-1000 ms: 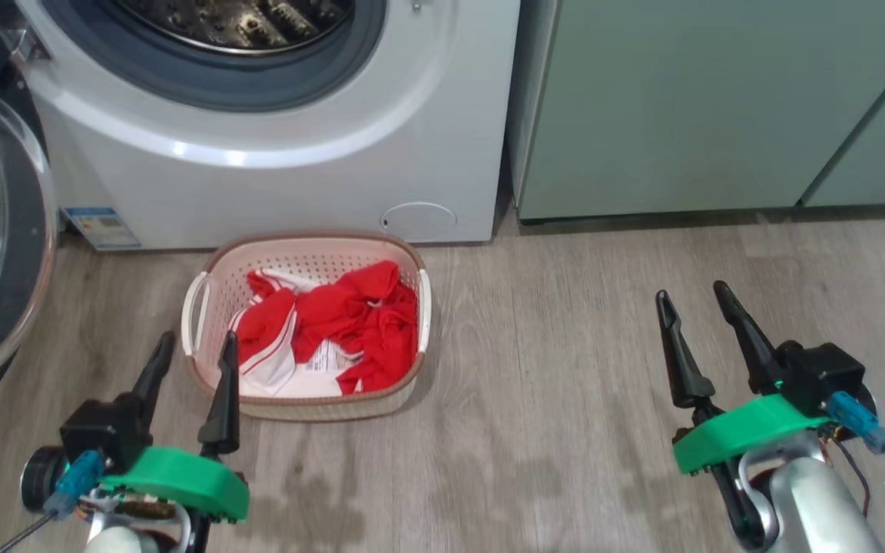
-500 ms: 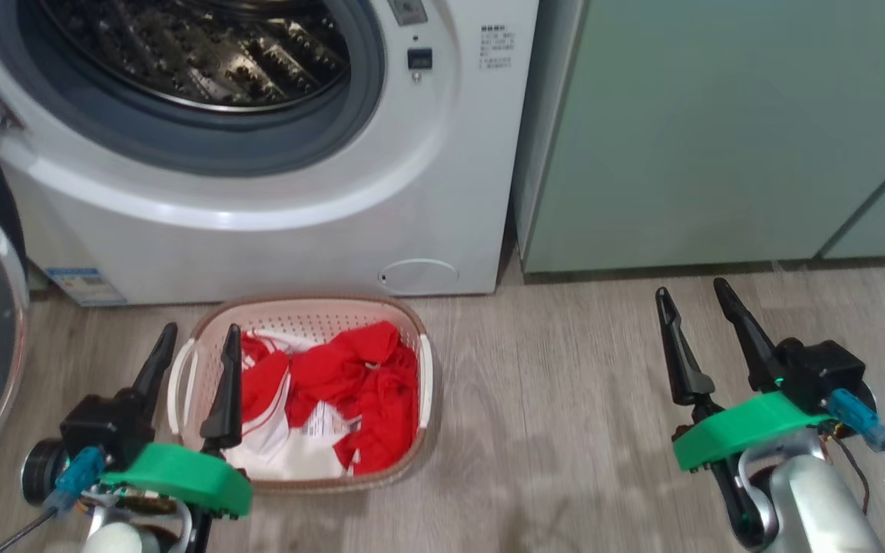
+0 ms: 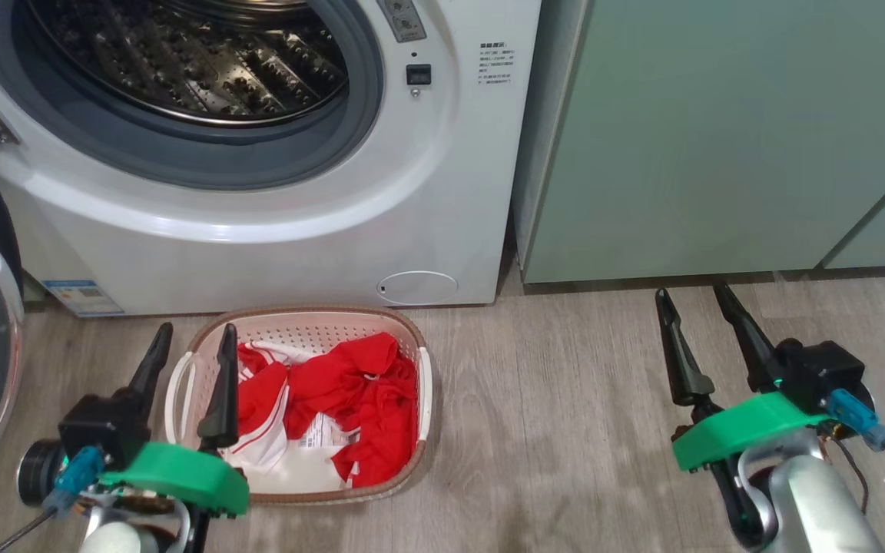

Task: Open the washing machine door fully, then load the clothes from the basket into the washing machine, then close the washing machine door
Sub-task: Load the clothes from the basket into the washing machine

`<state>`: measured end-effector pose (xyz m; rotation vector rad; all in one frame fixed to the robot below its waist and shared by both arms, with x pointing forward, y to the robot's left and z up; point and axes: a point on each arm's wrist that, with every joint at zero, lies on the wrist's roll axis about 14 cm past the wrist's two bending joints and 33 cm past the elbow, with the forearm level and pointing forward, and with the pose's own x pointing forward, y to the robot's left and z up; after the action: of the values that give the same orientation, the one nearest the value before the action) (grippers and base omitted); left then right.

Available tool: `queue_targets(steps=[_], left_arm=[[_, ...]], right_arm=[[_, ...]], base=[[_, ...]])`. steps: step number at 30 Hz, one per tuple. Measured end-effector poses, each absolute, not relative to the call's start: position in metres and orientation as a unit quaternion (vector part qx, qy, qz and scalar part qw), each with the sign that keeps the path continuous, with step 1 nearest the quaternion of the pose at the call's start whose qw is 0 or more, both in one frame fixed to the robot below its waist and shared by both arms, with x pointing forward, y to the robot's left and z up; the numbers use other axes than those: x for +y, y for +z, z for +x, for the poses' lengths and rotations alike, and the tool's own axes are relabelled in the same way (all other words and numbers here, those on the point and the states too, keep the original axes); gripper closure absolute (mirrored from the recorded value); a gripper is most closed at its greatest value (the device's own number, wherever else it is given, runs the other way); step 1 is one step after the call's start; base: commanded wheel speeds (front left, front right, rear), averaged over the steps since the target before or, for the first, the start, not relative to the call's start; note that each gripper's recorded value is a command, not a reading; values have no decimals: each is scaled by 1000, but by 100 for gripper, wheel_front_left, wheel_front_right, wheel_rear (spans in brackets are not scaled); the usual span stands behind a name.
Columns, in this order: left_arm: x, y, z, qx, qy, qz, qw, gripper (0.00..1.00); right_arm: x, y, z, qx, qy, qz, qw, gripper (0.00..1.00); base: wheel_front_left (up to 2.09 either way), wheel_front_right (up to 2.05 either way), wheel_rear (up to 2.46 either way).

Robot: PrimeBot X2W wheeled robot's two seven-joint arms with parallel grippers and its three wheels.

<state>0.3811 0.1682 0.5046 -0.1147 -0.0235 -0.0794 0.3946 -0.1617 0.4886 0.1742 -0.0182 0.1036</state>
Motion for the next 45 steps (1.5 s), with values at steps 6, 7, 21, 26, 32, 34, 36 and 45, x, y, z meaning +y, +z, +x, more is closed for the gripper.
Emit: queue_targets(steps=[6,7,21,26,32,34,36,45], left_arm=[[167,503,381,-9,-41,-56,998,0],[167,503,381,-9,-41,-56,998,0],[169,501,381,-9,-36,-57,998,0],[167,497,389,-3,-40,-56,998,0],[149,489,430,5,-75,-68,995,0],[145,475,445,30,-82,-78,993,0],[141,453,458,66,-87,-85,990,0],[113,332,489,241,-113,-111,957,0]], right_arm=[[-161,488,395,-8,52,87,995,0],[-161,487,395,-7,52,87,995,0],[-161,486,396,-6,52,87,995,0],[-162,483,400,-2,51,88,995,0],[-161,480,422,-5,53,83,995,0],[-161,480,432,-9,54,83,995,0],[-160,475,441,-6,55,81,995,0],[-159,440,477,20,59,76,995,0]], base=[[0,0,0],[0,0,0],[0,0,0],[0,0,0],[0,0,0],[0,0,0],[0,0,0],[0,0,0]])
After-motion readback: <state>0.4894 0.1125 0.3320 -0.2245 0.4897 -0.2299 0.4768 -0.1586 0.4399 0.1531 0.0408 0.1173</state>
